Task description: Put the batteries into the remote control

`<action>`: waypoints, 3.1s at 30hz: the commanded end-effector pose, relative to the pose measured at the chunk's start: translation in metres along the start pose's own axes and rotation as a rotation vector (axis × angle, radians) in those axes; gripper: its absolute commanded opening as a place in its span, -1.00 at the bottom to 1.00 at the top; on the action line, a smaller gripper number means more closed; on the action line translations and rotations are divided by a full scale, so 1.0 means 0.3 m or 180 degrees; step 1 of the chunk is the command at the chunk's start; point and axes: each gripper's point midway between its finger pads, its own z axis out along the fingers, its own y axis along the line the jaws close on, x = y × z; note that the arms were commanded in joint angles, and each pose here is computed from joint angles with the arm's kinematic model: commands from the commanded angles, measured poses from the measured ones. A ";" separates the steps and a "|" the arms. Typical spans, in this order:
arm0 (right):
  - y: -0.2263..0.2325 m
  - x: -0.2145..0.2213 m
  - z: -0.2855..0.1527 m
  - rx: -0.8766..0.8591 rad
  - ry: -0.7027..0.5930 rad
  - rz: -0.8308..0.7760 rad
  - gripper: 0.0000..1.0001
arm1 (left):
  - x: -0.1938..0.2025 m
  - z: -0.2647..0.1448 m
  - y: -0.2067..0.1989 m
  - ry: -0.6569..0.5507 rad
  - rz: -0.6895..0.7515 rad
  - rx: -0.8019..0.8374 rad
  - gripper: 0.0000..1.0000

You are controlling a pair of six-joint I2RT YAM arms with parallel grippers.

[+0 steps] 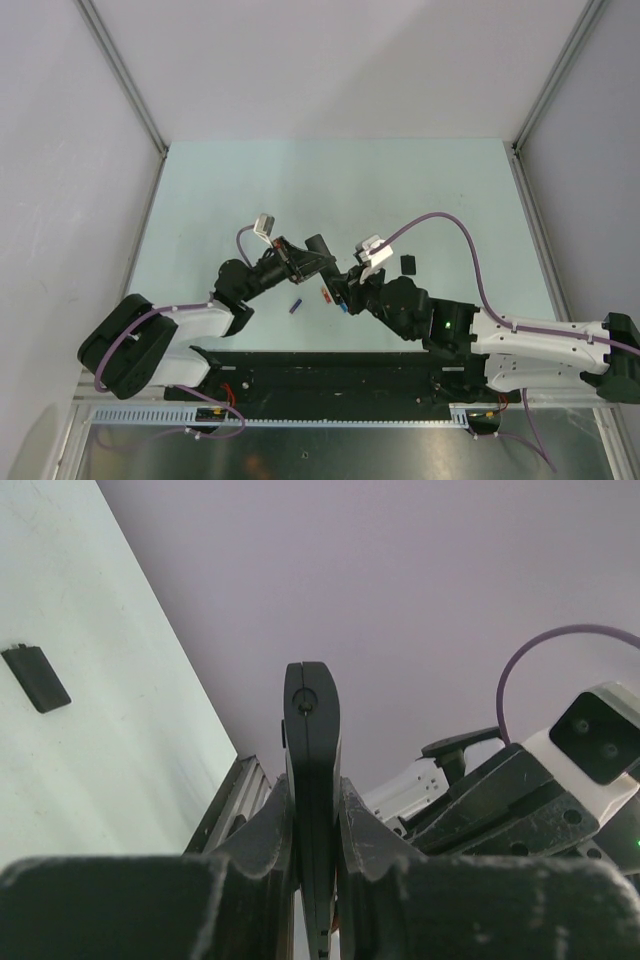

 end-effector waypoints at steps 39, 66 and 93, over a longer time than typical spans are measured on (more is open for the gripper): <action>-0.023 0.194 0.031 0.0480 0.1049 0.0207 -0.93 | -0.058 0.022 -0.042 -0.0277 -0.0155 0.0141 -1.00; -0.024 0.103 0.031 0.0618 0.0864 0.0290 -0.39 | -0.053 0.022 0.010 -0.0291 -0.0236 0.0016 -1.00; -0.078 -0.180 -0.076 0.0792 0.0168 0.0917 0.31 | -0.057 0.017 0.016 -0.0323 -0.0189 0.0002 -1.00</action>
